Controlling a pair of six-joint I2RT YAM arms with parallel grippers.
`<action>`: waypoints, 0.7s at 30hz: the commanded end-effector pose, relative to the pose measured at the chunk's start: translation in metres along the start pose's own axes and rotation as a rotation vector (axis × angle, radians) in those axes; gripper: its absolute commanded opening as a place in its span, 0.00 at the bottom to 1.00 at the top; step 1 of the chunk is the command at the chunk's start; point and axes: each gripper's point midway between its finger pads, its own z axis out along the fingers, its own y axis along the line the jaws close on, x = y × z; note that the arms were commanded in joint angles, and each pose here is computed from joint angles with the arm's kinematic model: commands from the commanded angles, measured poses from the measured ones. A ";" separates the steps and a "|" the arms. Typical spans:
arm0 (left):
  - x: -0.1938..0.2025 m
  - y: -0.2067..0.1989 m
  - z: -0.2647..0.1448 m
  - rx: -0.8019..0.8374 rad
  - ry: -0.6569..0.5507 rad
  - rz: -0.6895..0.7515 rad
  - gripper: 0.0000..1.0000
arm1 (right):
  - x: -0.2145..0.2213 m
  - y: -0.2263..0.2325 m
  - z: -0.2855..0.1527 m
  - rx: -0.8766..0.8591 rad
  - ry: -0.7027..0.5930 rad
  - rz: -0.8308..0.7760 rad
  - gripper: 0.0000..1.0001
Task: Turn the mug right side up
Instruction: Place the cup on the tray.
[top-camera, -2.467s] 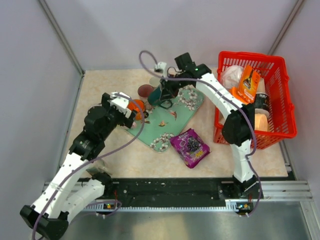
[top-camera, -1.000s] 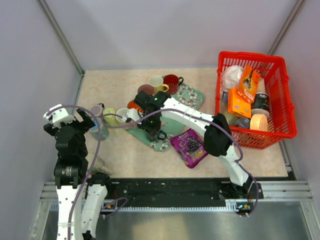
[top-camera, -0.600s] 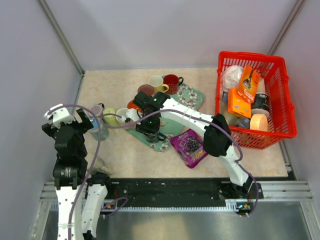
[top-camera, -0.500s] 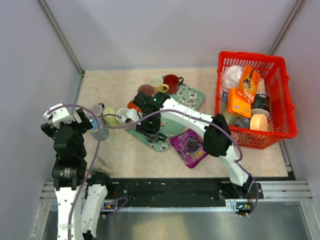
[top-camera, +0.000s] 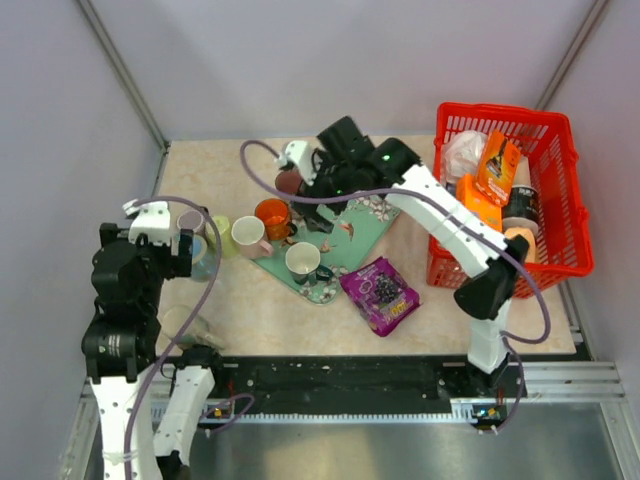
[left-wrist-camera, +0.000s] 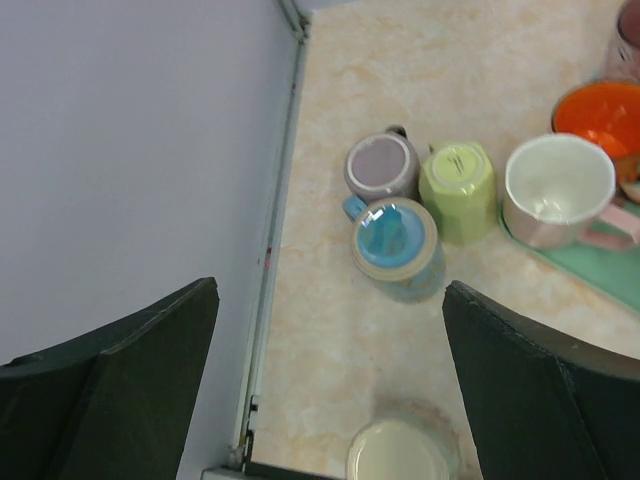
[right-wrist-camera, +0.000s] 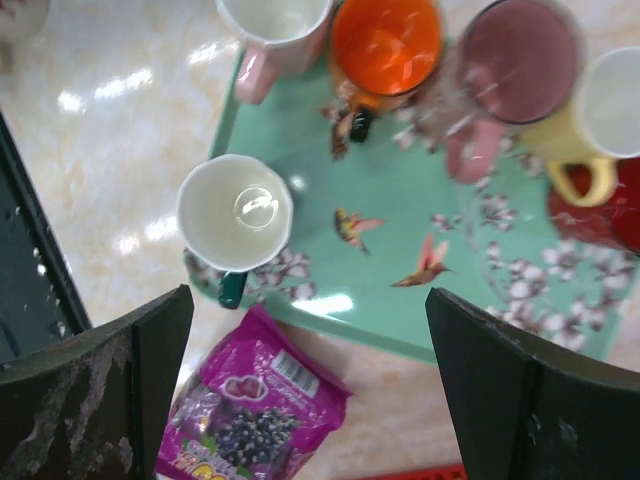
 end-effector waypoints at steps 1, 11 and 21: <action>0.057 -0.033 -0.019 0.246 0.350 0.120 0.99 | -0.045 -0.016 -0.060 0.081 -0.292 0.017 0.99; 0.162 -0.051 -0.033 0.323 0.882 0.154 0.99 | 0.002 -0.004 -0.072 0.110 -0.384 0.103 0.99; 0.197 -0.064 -0.011 0.337 0.983 0.148 0.93 | 0.029 0.004 -0.067 0.103 -0.329 0.109 0.98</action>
